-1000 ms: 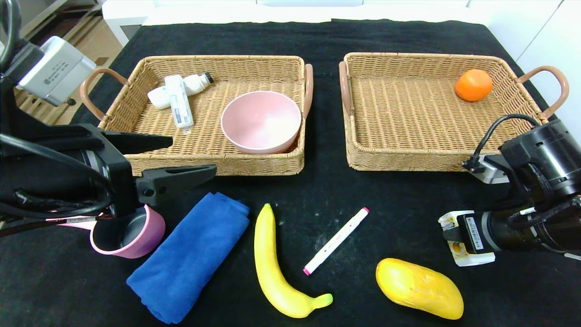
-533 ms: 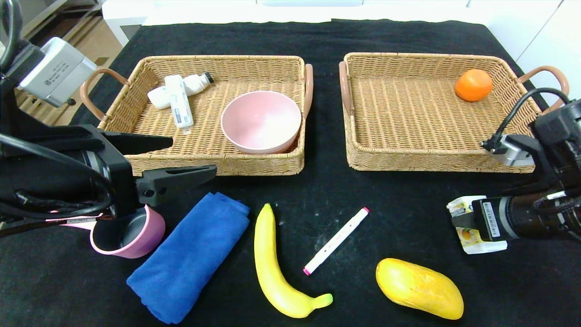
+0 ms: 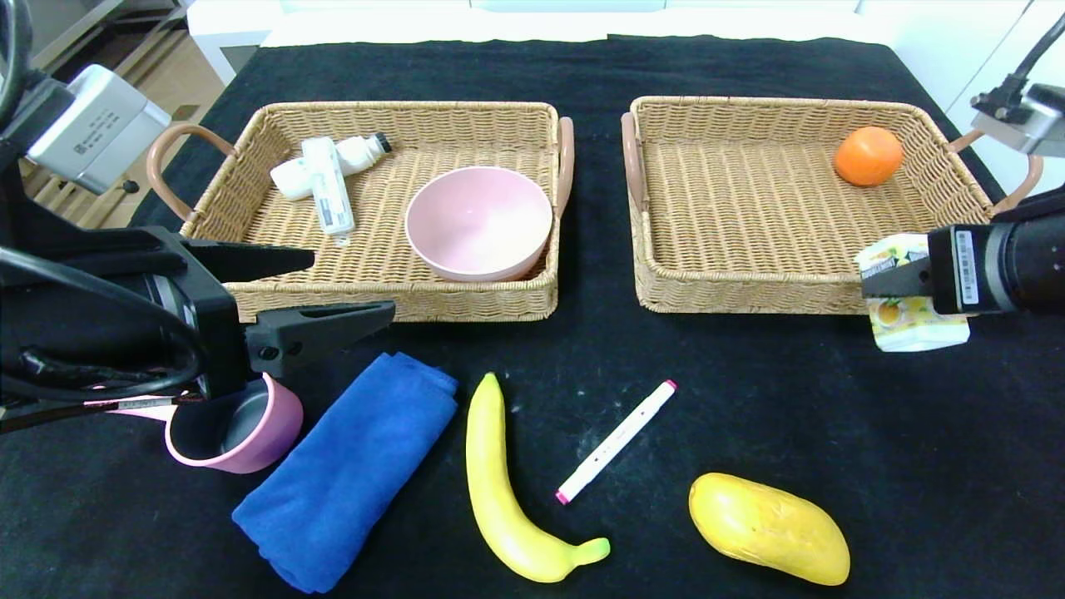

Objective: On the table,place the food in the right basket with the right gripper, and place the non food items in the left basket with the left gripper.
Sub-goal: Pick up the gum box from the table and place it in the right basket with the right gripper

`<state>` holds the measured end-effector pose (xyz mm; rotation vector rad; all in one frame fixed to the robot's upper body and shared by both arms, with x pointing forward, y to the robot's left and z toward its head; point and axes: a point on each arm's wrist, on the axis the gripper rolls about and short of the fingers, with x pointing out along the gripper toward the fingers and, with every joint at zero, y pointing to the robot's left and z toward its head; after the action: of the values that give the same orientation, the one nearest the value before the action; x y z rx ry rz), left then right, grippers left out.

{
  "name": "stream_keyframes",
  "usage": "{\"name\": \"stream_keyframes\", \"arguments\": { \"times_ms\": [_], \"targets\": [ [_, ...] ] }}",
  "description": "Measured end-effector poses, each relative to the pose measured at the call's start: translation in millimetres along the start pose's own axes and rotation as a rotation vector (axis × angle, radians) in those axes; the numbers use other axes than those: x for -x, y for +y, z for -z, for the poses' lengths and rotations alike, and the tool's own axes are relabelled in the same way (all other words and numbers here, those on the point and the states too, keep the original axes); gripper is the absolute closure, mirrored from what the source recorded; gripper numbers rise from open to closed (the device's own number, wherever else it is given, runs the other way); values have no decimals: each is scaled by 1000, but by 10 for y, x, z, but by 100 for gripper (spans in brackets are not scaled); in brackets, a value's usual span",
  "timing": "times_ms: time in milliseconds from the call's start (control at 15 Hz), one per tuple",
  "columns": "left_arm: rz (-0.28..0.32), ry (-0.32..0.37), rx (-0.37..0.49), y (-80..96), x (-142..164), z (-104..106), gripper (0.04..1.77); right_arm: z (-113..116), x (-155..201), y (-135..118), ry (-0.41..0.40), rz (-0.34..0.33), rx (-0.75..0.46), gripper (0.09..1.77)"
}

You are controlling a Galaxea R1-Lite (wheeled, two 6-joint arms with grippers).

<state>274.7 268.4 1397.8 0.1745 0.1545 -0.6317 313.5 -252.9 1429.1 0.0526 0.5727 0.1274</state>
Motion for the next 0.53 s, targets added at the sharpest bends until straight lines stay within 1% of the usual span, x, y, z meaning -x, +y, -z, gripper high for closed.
{"name": "stream_keyframes", "arguments": {
  "times_ms": [200,533],
  "targets": [
    [0,-1,0,-1,3,-1,9,-237,-63,-24,-67,15,-16,105],
    [0,-2,-1,-1,6,-4,9,-597,-311,-88,-145,50,-55,105]
  ]
}}
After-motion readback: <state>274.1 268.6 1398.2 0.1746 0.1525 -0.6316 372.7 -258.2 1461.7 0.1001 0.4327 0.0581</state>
